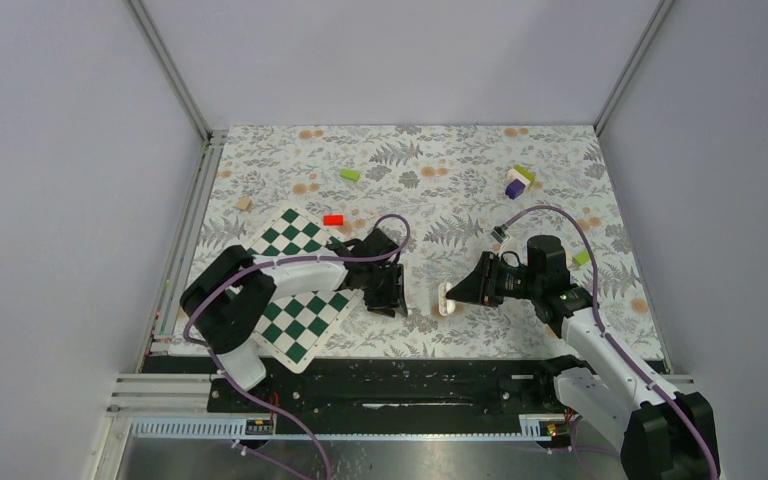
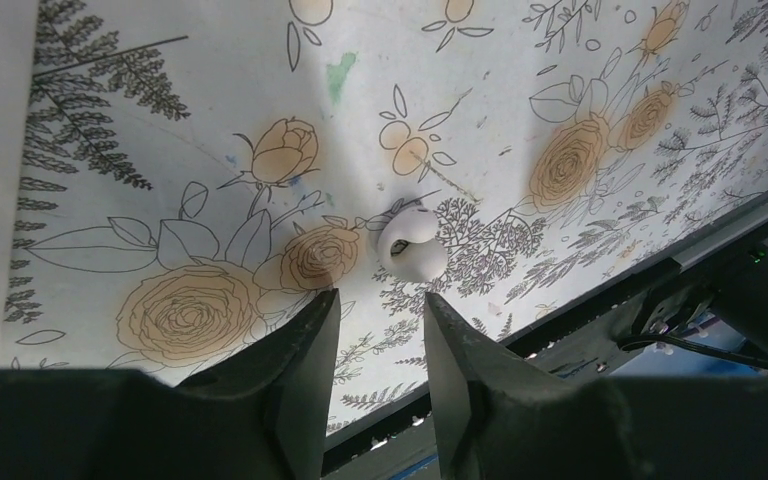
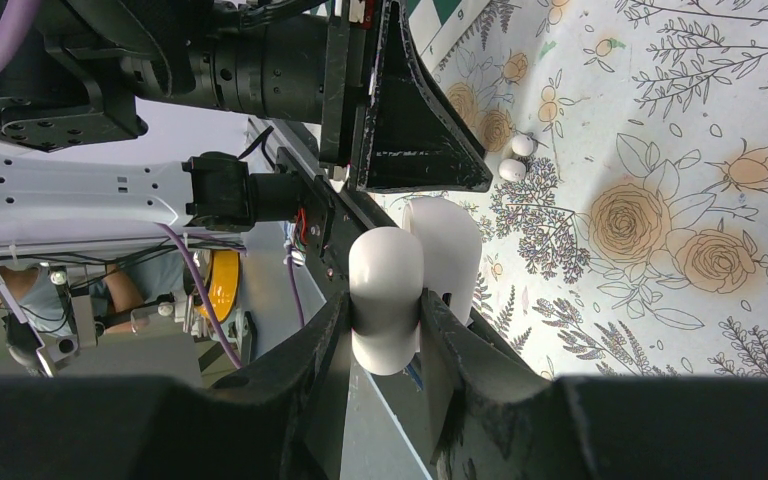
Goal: Insert the wireless bluetooth earbuds into the charging case
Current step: Pick up the left earbud from the center of the board.
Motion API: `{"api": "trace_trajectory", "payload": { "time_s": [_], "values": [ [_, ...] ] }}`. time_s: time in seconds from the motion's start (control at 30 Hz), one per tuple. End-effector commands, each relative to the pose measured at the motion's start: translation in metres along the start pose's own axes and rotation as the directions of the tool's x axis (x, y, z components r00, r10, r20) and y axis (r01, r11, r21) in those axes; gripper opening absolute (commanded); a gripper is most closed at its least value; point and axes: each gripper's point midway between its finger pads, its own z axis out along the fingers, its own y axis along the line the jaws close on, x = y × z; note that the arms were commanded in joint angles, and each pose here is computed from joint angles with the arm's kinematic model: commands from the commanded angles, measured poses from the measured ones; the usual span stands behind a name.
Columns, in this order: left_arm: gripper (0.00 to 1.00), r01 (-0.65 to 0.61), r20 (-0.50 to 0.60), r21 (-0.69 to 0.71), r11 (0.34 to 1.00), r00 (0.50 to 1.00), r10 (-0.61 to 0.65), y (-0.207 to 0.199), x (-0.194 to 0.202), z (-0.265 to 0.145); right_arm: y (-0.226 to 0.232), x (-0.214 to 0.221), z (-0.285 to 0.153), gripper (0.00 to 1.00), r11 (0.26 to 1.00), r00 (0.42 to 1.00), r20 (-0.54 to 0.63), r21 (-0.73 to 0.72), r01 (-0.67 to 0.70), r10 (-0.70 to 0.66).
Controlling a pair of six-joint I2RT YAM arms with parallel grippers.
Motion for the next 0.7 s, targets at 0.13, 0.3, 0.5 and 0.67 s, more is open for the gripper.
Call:
{"api": "trace_trajectory", "payload": {
  "time_s": [0.13, 0.3, 0.5, 0.67],
  "values": [
    [0.35, -0.006, 0.055, 0.013, 1.0, 0.998, 0.005, -0.016, -0.018, 0.003, 0.009, -0.006, -0.001, 0.0, 0.999, 0.999, 0.016, -0.026, 0.028, -0.028],
    [0.32, -0.011, 0.046, 0.014, 1.0, 0.999, 0.011, -0.019, -0.019, 0.008, 0.01, -0.006, -0.001, 0.0, 0.999, 0.999, 0.016, -0.031, 0.028, -0.028],
    [0.31, -0.022, 0.049, 0.011, 1.0, 0.999, 0.021, -0.021, -0.022, 0.01, 0.01, -0.006, -0.001, 0.0, 0.999, 1.0, 0.015, -0.03, 0.028, -0.027],
    [0.24, -0.031, 0.053, 0.014, 0.999, 0.998, 0.03, -0.023, -0.023, 0.01, 0.012, -0.007, -0.001, 0.0, 0.999, 1.0, 0.016, -0.034, 0.027, -0.027]
  ]
}}
